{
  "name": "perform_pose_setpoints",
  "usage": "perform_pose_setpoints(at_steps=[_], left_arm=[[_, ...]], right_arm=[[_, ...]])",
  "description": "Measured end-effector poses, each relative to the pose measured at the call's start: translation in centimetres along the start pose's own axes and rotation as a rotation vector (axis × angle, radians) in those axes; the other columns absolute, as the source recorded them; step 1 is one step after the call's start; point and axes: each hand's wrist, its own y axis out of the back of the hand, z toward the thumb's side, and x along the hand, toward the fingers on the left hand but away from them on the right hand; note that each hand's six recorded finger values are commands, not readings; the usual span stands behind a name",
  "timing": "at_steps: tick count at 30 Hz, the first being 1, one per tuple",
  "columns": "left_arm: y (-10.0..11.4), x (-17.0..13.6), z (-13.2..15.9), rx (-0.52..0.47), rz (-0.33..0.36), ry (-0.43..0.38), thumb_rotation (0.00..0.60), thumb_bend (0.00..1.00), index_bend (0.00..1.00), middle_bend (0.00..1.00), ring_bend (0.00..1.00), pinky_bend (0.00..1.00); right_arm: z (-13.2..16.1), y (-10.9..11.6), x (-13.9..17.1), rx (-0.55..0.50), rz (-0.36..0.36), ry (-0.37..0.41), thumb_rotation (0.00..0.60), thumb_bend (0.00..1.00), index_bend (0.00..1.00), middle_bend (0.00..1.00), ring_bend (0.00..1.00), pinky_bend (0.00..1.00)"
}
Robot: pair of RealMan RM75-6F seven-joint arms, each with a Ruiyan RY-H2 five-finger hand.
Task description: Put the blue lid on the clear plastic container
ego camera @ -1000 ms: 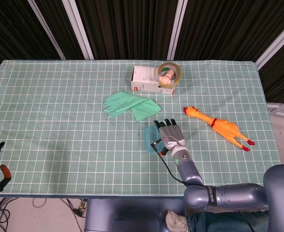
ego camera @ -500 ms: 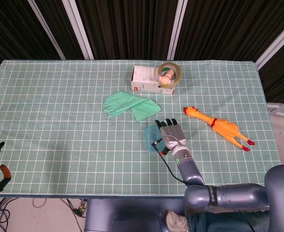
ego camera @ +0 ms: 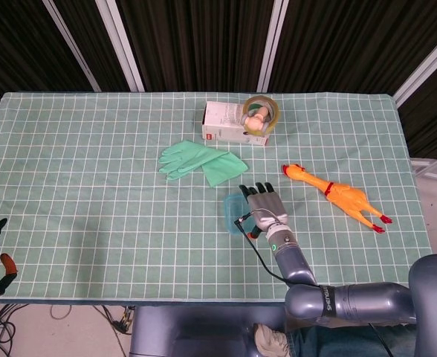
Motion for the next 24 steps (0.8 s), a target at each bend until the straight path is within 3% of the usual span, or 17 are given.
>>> perform_pose_setpoints(at_steps=[24], left_arm=[[0.01, 0.04, -0.07, 0.003, -0.002, 0.004, 0.600, 0.76, 0.10, 0.00, 0.00, 0.00]], right_arm=[[0.21, -0.35, -0.21, 0.007, -0.002, -0.004, 0.600, 0.24, 0.00, 0.37, 0.00, 0.00]])
